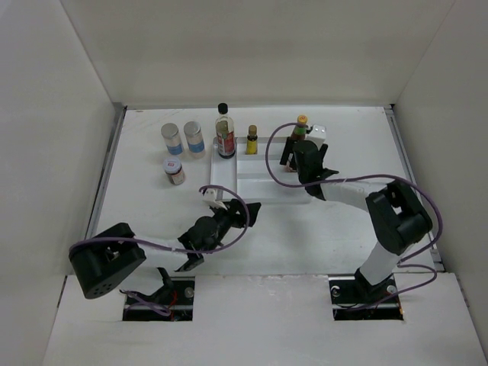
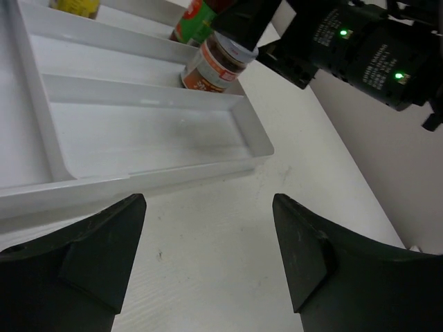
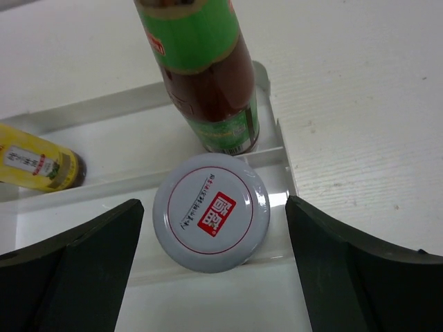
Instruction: Organize the condiment bottles
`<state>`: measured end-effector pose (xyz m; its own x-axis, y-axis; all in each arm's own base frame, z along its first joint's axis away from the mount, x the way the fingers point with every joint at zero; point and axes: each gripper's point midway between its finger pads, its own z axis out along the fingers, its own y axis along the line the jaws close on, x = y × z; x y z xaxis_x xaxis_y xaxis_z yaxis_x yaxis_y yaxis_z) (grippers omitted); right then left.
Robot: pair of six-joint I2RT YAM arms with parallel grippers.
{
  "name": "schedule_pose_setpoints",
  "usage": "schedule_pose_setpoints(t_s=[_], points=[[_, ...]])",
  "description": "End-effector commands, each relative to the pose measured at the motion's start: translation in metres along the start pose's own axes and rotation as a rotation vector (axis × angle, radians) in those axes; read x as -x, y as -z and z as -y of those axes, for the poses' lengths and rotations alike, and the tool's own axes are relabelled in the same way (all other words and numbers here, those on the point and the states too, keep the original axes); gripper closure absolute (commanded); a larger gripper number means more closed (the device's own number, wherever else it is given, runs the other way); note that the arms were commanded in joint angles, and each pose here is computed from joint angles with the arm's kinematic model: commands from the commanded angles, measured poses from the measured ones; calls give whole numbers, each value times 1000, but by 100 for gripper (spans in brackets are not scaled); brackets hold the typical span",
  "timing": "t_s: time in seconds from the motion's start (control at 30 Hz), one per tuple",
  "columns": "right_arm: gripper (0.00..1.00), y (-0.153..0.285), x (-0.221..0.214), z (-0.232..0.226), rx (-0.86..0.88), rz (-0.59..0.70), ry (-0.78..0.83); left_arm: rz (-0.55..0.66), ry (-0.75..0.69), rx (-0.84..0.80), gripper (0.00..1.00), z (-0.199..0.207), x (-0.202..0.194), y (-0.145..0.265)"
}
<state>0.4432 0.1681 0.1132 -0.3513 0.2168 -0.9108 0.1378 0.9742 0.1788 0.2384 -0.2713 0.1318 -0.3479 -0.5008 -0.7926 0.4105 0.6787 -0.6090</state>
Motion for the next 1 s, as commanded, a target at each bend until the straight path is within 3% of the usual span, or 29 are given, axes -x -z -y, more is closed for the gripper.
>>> schedule_pose_setpoints(t_s=[0.0,0.13,0.23,0.5,0.73,0.97], points=[[7,27,79,-18,72,175,-111,107,-11,54,26,-8,30,3],[0,66,100,-2,89,224,-168,125,-29,134,22,-9,51,3],[0,95,92,22,86,243,-241,121,-72,276,19,-15,77,6],[0,158,51,36,219,236,-399,153,-187,770,9,-100,149,42],[0,163,33,31,293,203,-389,85,-180,1018,8,-174,157,45],[0,163,28,27,311,201,-395,62,-186,1068,8,-213,165,14]])
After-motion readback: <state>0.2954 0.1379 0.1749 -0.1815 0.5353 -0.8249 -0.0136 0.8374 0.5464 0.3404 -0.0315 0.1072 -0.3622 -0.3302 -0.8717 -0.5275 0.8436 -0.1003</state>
